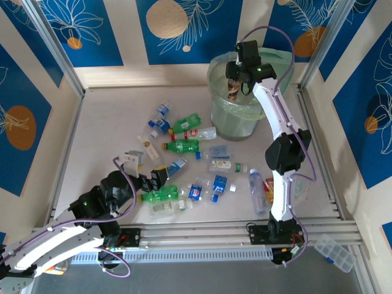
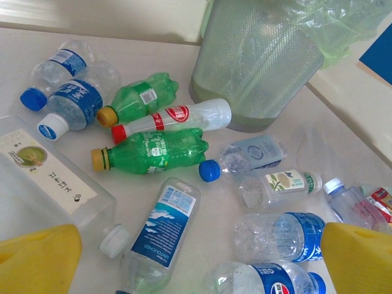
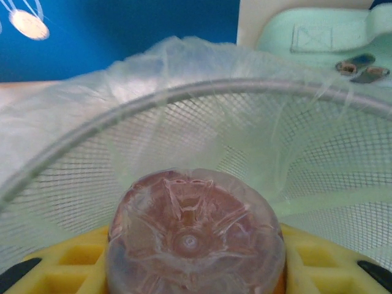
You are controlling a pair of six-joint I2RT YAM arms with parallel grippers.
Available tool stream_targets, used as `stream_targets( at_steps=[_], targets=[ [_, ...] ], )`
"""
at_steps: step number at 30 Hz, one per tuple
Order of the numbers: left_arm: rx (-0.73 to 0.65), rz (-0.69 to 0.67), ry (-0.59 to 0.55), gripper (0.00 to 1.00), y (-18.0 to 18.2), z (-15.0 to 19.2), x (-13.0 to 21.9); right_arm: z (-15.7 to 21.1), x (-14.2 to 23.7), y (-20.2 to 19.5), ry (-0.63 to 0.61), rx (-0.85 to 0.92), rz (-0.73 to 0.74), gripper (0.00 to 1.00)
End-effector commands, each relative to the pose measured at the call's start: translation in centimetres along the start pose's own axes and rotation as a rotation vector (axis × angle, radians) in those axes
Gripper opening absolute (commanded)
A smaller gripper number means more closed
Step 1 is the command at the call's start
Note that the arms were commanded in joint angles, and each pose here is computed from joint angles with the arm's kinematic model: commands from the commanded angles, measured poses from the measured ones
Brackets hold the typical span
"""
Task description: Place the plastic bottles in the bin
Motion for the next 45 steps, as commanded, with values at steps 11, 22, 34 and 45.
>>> stream_targets(
  at_steps=[11, 22, 34, 45],
  targets=[
    [0.021, -0.093, -0.017, 1.00, 1.8, 0.3, 0.3, 5.4, -5.1, -0.4, 0.217, 0.020, 0.013, 0.48],
    [0.041, -0.179, -0.009, 1.00, 3.0, 0.4, 0.3, 4.2, -3.1, 0.1, 0.188, 0.033, -0.005, 0.75],
    [0.085, -0.251, 0.019, 1.00, 3.8, 0.7, 0.3, -0.6, 9.5, 4.3, -0.061, 0.116, -0.092, 0.71],
    [0.155, -0.326, 0.088, 1.00, 5.1, 1.7, 1.7, 10.7, 23.2, 17.3, -0.218, 0.547, -0.427, 0.71]
  ],
)
Point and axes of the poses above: each hand's point on the last joint's axis, 136 mm out from that joint toward the fingers, its own x axis back along the fingers, its own y axis along the line the jaws close on, z = x × y, the point moved 2 cm from there along x, back along the fingers, and after that the axes turned 2 degrees about -x, right-handed, at the moved point
